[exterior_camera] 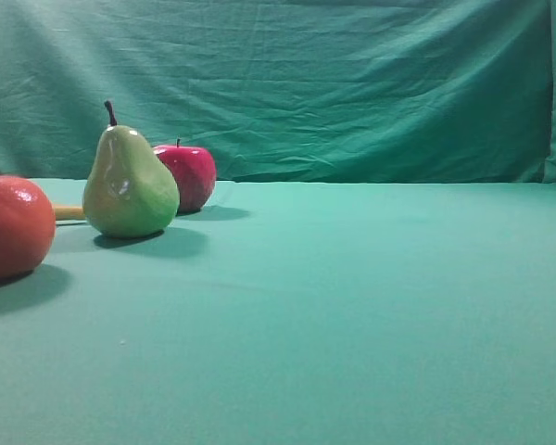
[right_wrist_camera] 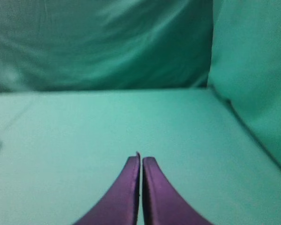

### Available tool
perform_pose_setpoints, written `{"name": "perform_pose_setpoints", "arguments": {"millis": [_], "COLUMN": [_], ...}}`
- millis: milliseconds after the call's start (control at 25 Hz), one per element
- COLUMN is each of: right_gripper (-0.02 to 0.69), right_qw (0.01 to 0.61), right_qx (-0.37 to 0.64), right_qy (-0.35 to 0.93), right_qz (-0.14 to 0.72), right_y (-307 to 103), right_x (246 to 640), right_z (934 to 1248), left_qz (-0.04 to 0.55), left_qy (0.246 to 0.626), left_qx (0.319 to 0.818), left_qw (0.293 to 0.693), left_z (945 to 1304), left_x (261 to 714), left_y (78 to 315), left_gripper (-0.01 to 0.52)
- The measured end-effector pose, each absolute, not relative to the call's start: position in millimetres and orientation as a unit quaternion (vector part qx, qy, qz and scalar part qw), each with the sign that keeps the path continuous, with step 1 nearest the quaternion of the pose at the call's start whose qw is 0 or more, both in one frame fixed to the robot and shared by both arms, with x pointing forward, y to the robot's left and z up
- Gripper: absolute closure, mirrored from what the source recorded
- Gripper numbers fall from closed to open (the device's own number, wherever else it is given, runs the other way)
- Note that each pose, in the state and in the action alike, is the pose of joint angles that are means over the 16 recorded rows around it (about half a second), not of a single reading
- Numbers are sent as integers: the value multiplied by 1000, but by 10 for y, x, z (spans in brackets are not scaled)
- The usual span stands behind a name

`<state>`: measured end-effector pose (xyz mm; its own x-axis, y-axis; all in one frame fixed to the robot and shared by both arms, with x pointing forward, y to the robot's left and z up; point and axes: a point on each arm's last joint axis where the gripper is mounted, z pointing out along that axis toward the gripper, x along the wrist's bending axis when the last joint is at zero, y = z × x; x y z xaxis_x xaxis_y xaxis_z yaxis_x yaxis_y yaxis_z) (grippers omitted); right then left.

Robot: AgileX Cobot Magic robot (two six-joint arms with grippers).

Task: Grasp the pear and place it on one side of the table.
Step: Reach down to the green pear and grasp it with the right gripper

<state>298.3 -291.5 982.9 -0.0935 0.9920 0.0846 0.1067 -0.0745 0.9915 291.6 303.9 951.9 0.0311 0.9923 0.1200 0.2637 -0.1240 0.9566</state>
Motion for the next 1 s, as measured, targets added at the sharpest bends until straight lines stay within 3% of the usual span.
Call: {"name": "perform_pose_setpoints", "arguments": {"millis": [280, 520, 800, 1000], "right_gripper": [665, 665, 656, 562], "right_qw": [374, 297, 223, 195], "right_qx": [536, 526, 452, 365], "right_qy": [566, 661, 769, 828], "right_qz": [504, 445, 393, 378], "right_y": [-2833, -2578, -1919, -1251], "right_x": [3252, 3799, 4517, 4879], "right_z": [10212, 10463, 10514, 10469], "left_qz": [455, 455, 455, 455], "left_qy": [527, 527, 527, 527], "left_qx": [596, 596, 596, 596], "left_qw": [401, 401, 401, 401], "left_z": [9519, 9519, 9519, 9519], "left_x": [2916, 2916, 2916, 2916], "left_y": [3039, 3039, 3039, 3039], "left_gripper": [514, 514, 514, 514]}}
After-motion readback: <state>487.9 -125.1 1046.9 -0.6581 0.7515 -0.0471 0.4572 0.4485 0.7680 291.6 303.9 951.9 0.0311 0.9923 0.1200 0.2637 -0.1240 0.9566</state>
